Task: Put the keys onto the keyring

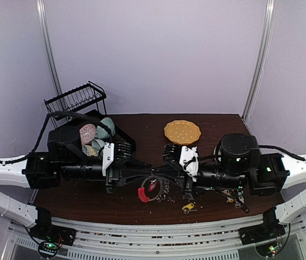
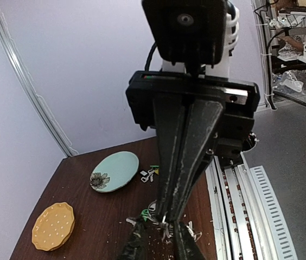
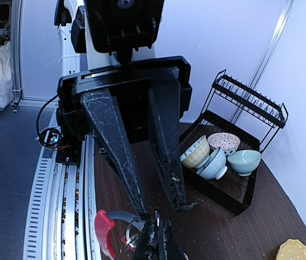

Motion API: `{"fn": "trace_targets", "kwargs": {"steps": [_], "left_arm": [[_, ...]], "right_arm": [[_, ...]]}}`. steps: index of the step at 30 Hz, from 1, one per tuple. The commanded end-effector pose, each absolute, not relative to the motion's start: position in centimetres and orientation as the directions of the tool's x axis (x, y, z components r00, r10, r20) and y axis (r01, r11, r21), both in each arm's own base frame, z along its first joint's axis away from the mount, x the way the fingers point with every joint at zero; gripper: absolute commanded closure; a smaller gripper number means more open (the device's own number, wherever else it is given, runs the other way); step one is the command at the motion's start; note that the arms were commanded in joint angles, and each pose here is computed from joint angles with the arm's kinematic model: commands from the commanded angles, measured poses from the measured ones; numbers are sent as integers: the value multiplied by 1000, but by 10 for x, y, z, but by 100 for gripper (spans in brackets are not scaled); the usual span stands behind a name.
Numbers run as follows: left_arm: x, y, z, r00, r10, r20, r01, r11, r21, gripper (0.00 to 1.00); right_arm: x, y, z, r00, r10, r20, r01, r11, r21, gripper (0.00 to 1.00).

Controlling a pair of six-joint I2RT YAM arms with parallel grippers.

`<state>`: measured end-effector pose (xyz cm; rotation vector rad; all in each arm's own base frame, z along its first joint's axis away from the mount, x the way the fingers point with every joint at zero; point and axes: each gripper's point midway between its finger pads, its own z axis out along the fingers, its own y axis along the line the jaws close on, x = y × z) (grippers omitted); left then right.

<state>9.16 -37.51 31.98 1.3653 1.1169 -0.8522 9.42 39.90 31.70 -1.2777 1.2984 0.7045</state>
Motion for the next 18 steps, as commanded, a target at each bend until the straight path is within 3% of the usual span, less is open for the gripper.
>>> {"fn": "trace_targets", "kwargs": {"steps": [1, 6, 11, 18], "left_arm": [[89, -376, 333, 318, 82, -944, 943, 71, 324, 80], [103, -371, 328, 312, 138, -940, 933, 141, 331, 80], [106, -377, 315, 297, 198, -934, 938, 123, 325, 80], [105, -379, 322, 294, 163, -942, 940, 128, 316, 89]], "right_arm": [[90, 397, 330, 236, -214, -948, -933, 224, -282, 100], [89, 394, 334, 236, -189, -953, -935, 224, -275, 100], [89, 393, 334, 235, -188, -954, -933, 231, -276, 100], [89, 393, 334, 229, -189, -955, -935, 229, -270, 100]]}}
